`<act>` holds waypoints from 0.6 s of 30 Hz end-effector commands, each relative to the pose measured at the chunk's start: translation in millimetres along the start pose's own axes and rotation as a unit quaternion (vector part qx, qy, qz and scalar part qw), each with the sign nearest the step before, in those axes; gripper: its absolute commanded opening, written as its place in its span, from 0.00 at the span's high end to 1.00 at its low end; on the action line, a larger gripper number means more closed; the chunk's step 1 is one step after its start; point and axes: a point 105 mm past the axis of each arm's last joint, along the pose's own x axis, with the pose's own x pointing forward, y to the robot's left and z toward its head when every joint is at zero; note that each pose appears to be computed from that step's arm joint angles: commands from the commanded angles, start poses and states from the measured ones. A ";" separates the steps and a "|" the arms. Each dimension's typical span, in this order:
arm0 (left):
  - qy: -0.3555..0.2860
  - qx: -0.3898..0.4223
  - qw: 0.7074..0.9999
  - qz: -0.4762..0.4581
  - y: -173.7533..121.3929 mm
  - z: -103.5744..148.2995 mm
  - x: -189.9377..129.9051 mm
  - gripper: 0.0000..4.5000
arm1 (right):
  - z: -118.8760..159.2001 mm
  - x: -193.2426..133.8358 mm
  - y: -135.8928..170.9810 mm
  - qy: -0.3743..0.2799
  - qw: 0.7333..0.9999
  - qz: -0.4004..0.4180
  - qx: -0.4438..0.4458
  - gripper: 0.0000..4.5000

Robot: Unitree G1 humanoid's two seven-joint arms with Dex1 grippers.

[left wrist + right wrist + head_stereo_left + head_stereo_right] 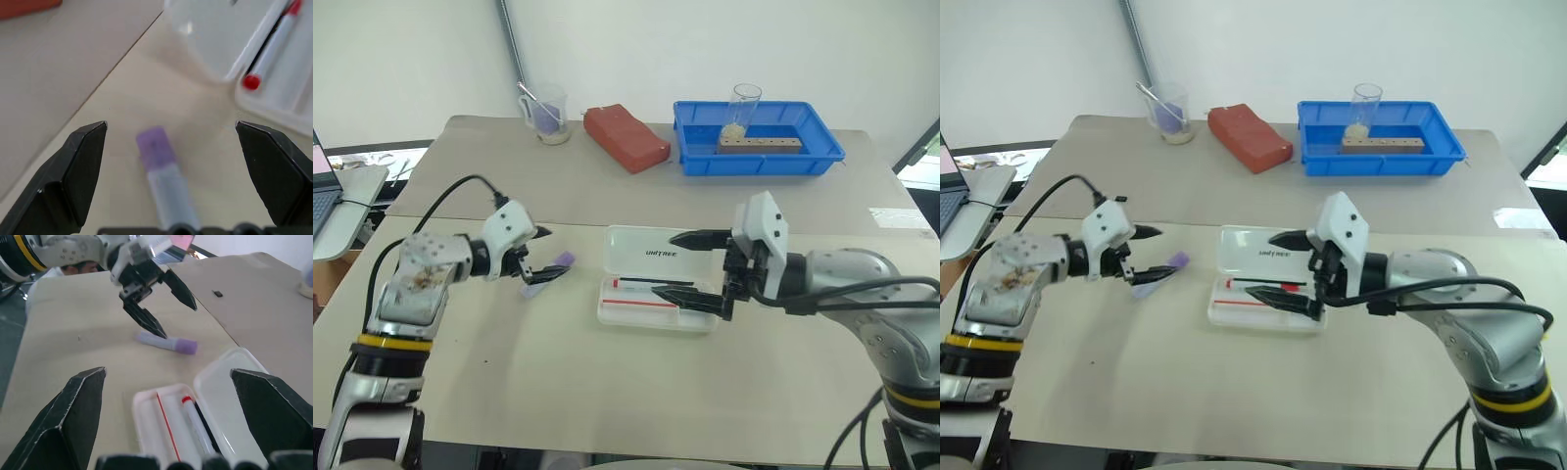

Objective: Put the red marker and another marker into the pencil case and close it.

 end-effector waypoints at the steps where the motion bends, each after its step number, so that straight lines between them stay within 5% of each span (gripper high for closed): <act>1: -0.006 -0.017 0.999 0.030 -2.8 -6.3 0.6 0.01 | 11.1 5.1 6.3 -0.013 0.999 0.033 -0.012 0.00; 4: 0.023 -0.049 0.997 0.051 -8.3 -37.5 8.8 0.01 | 15.7 8.9 10.0 -0.014 0.998 0.061 -0.020 0.00; 8: 0.020 -0.069 0.996 0.047 -12.8 -45.0 14.0 0.01 | 17.6 8.2 8.5 -0.014 0.998 0.064 -0.024 0.00; 16: 0.023 -0.073 0.996 0.047 -9.9 -48.7 10.7 0.79 | 18.6 2.4 -0.1 -0.008 0.999 0.040 -0.030 0.00; 18: 0.023 -0.062 0.997 0.046 -6.3 -45.0 8.2 0.79 | 18.8 1.4 -2.5 -0.006 0.999 0.034 -0.031 0.00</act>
